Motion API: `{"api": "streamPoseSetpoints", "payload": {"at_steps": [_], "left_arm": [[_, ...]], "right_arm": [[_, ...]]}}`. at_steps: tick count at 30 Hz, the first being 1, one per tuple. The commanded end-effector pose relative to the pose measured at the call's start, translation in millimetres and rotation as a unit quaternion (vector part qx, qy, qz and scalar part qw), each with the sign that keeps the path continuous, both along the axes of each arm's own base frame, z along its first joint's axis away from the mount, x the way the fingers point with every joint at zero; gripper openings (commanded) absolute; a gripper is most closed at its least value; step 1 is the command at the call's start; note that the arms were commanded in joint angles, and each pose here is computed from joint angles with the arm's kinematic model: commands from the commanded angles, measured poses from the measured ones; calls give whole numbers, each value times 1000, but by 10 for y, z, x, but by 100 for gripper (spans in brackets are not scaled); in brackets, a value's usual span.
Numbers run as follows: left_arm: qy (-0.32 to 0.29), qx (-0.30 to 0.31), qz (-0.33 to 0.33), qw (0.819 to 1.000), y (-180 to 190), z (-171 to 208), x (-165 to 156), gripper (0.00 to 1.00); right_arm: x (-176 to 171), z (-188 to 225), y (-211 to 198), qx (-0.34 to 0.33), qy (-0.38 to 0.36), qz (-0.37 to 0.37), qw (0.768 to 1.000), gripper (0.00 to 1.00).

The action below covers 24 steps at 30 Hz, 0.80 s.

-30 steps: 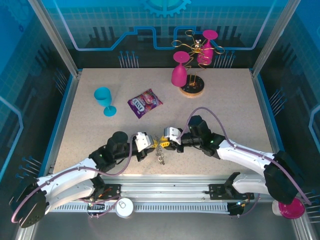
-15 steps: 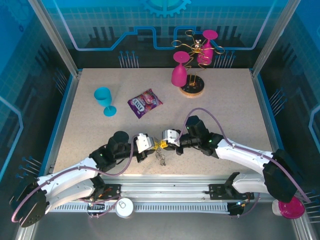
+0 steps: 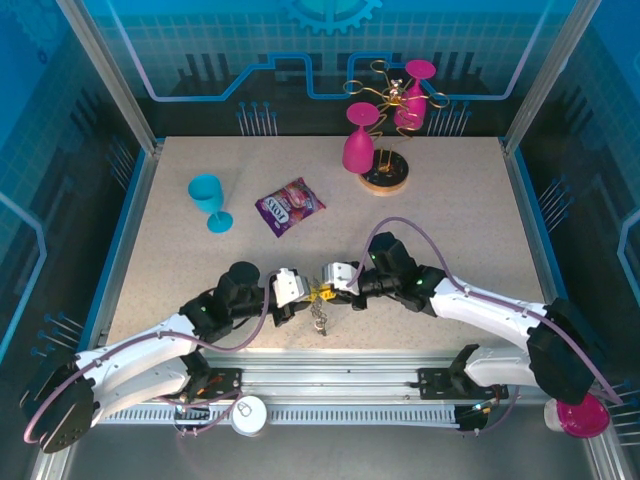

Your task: Put the keys on the keyring

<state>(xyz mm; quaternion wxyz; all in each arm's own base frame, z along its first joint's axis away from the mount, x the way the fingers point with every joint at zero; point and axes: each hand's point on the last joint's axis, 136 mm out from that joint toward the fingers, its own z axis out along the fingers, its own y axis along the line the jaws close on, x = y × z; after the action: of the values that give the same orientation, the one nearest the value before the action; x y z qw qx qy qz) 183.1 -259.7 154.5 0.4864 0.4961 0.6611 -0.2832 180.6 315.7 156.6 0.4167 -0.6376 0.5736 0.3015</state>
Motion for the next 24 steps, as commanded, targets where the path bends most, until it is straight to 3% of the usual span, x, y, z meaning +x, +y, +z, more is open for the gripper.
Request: {"api": "streamPoseSetpoints", "payload": {"at_steps": [1,5,9,24], "left_arm": [[-23,-19,-21,999,-66,201,-35,0],[-20,-18,-23,999,-70,191,-39,0],[-19,-16,-25,999,-74,183,-42,0],[3,-22,-21,1000,-139,60,15,6]], "right_arm": [[-37,-14,-31,-11,-8,6,1000,13],[-45,3,-7,-7,-6,11,1000,12],[-67,7,4,-5,-4,18,1000,0],[-177,33,122,20,25,48,998,0]]}}
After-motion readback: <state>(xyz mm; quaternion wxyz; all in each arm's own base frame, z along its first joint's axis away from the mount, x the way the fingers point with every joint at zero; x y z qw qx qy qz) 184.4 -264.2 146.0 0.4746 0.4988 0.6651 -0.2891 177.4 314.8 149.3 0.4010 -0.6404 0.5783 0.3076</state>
